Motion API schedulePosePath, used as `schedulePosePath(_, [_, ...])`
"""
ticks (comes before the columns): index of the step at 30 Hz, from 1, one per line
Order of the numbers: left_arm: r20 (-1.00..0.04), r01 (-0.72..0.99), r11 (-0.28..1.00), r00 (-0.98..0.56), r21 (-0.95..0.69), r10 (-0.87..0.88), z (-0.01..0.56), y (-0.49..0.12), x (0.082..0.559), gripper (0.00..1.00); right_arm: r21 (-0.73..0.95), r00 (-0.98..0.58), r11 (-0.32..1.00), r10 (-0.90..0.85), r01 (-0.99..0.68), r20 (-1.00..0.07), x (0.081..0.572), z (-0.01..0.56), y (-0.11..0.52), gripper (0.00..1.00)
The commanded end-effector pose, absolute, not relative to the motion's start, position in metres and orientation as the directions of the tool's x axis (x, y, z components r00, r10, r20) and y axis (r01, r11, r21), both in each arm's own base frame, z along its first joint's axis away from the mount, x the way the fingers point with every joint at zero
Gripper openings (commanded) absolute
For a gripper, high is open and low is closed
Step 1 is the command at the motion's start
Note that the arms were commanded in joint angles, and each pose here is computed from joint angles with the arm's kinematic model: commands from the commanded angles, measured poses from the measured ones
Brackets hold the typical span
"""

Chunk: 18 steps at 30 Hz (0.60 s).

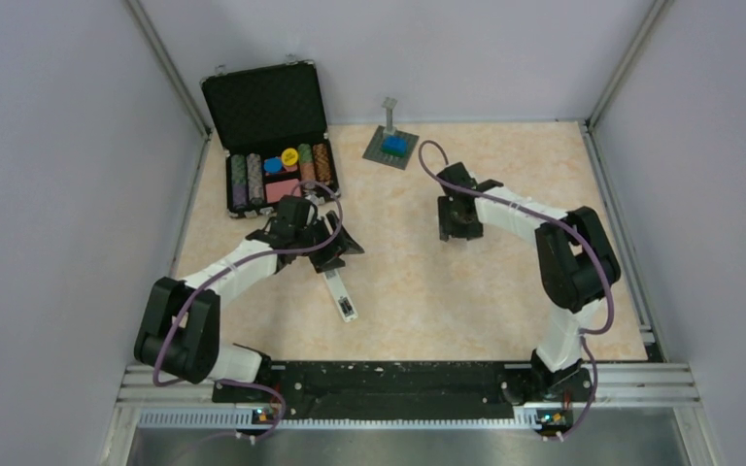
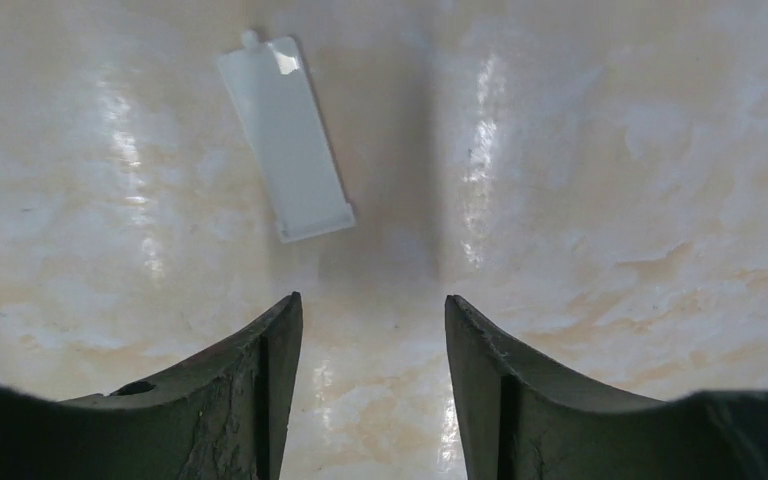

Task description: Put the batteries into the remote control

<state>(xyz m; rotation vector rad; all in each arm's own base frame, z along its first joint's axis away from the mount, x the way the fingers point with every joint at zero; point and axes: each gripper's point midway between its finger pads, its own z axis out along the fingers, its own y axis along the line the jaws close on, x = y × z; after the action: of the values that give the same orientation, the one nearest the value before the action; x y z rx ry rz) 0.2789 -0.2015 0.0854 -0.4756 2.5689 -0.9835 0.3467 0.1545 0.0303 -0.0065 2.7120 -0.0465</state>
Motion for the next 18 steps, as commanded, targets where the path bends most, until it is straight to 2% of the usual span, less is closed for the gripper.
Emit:
schedulePosePath(1, [-0.279,-0.112,0.71,-0.868,-0.695,-0.41,0.106,-0.204,0.298,0.69,-0.008,-0.887,0.99,-0.132,-0.144,-0.443,0.368,0.048,0.176,0.55])
schedulePosePath(7, [-0.284,-0.11,0.723,-0.871,-0.682,-0.401,0.107,-0.205,0.308,0.69,0.019,-0.893,0.973,-0.204,-0.231,-0.4,0.377,0.039,0.187,0.54])
schedulePosePath(18, [-0.276,-0.118,0.725,-0.874,-0.678,-0.4,0.103,-0.204,0.32,0.68,-0.009,-0.929,0.978,-0.203,-0.21,-0.309,0.374,0.017,0.18,0.52])
